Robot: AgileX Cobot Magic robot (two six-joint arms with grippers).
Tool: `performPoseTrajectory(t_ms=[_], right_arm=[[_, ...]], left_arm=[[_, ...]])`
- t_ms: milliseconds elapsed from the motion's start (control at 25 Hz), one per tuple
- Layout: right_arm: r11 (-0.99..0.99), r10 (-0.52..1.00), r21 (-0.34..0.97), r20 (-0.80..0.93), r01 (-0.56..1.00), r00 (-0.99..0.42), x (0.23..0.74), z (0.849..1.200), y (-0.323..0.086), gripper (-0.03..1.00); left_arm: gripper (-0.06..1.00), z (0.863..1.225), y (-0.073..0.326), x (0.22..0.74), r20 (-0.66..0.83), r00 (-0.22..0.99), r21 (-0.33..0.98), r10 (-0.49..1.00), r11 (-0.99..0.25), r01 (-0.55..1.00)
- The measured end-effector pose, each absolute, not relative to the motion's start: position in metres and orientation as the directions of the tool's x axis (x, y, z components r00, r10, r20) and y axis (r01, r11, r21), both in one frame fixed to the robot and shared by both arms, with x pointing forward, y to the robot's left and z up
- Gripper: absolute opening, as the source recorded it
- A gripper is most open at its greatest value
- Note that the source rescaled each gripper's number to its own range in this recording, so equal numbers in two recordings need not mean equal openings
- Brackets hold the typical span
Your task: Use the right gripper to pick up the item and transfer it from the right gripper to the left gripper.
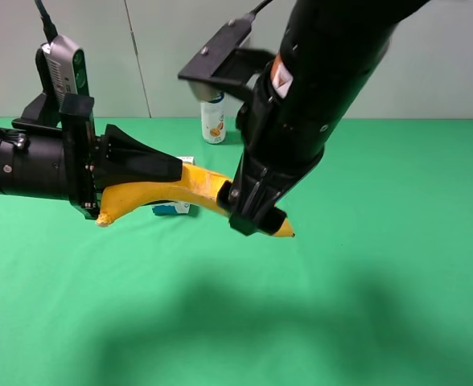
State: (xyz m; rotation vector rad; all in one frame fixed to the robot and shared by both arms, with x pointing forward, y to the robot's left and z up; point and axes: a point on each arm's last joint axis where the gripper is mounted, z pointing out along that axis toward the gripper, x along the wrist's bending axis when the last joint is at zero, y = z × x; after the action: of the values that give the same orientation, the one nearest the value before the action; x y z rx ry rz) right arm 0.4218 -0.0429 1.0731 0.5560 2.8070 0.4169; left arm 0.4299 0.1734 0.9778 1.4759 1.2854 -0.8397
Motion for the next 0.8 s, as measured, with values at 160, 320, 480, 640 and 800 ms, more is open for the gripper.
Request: performPoseTrajectory(t_ms=[160,320,480,640,800], right_arm=[[0.865,0.447,0.342,-0.198,0.366,-0.872,0.412,1.096,-0.062,1.00],[0.836,0.502,0.365,-0.208,0.410,-0.839,0.400,1.120,-0.084,1.00],[0.794,0.557,0.420,-0.212,0.440,-0.803,0.387,1.141,-0.109,1.00],[0.764,0.588,0.454,-0.199,0.458,-0.784,0.367,1.142,-0.139,1.00],[0.738,0.612,0.481,-0.185,0.472,-0.769,0.343,1.132,-0.174,1.00]], left_arm=[[0.00,0.978,0.173,0.430,-0.930,0.205,0.223,0.306,0.027,0.974],[0.00,0.978,0.173,0.430,-0.930,0.205,0.223,0.306,0.027,0.974],[0.00,0.978,0.173,0.430,-0.930,0.205,0.223,0.306,0.027,0.974],[0.00,0.978,0.173,0.430,-0.930,0.205,0.223,0.306,0.027,0.974],[0.00,0.978,0.173,0.430,-0.930,0.205,0.223,0.306,0.027,0.974]])
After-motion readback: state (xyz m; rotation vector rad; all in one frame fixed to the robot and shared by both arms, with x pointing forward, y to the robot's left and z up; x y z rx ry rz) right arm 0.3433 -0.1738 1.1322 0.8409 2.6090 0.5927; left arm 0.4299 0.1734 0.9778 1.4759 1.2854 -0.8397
